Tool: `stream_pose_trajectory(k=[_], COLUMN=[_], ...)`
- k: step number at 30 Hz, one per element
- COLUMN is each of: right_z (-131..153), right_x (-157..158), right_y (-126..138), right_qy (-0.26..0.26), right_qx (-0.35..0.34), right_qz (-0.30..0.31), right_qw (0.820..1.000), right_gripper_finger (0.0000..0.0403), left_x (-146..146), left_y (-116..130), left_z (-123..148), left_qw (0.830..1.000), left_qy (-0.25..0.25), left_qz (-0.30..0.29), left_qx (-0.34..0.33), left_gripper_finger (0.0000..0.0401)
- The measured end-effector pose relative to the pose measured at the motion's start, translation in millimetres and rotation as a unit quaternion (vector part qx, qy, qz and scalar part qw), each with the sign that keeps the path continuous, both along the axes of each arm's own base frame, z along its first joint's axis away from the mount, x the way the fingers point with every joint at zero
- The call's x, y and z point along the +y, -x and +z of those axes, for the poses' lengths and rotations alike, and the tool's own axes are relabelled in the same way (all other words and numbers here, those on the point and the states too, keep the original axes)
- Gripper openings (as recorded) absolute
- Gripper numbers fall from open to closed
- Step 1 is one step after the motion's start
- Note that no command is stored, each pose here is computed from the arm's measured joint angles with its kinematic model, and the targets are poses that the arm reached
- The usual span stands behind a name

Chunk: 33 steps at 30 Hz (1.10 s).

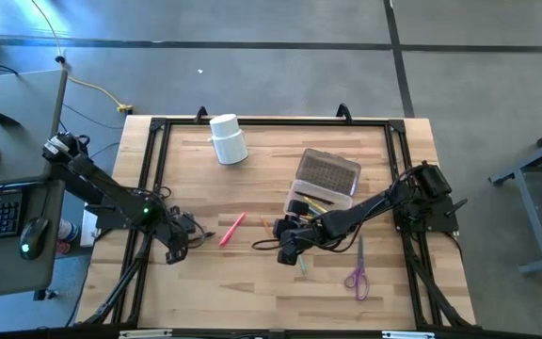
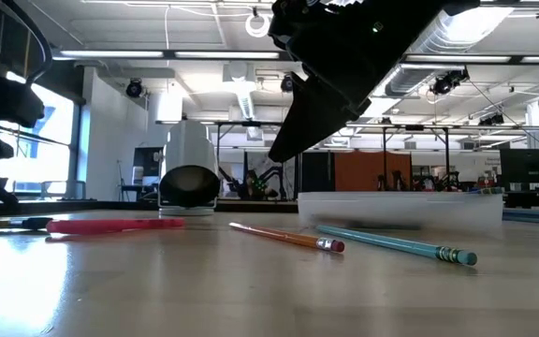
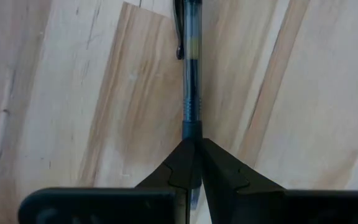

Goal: Pick & place school supplies into a supply box
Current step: Put the black pen into the supply box

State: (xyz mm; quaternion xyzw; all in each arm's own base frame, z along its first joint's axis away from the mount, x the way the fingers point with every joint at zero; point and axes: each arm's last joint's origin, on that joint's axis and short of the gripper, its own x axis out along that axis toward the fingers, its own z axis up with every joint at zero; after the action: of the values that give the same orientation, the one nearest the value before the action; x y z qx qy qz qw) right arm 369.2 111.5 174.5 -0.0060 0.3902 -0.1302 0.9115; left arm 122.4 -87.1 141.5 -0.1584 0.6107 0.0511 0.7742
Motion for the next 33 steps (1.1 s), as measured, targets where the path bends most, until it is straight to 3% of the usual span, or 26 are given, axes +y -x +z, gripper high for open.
stream_pose_trajectory(k=[18, 28, 33], right_z=[0.1, -0.3, -0.6], right_x=[0.0, -0.2, -0.5], right_y=[0.0, 0.6, 0.9], right_qy=[0.0, 0.001, 0.002], right_qx=[0.0, 0.004, 0.006], right_qz=[0.0, 0.0, 0.0], right_qw=[1.0, 1.0, 1.0], right_gripper_finger=[0.0112, 0.0112, 0.0112], left_x=[0.7, 1.3, 1.8], left_y=[-0.2, -0.6, -2.2], left_z=[-1.5, -2.9, -3.4], left_qw=[1.0, 0.999, 0.998], left_qy=[-0.016, -0.032, -0.053], left_qz=[-0.018, -0.038, -0.035], left_qx=[-0.007, -0.015, -0.029], left_gripper_finger=[0.0069, 0.0173, 0.0196])
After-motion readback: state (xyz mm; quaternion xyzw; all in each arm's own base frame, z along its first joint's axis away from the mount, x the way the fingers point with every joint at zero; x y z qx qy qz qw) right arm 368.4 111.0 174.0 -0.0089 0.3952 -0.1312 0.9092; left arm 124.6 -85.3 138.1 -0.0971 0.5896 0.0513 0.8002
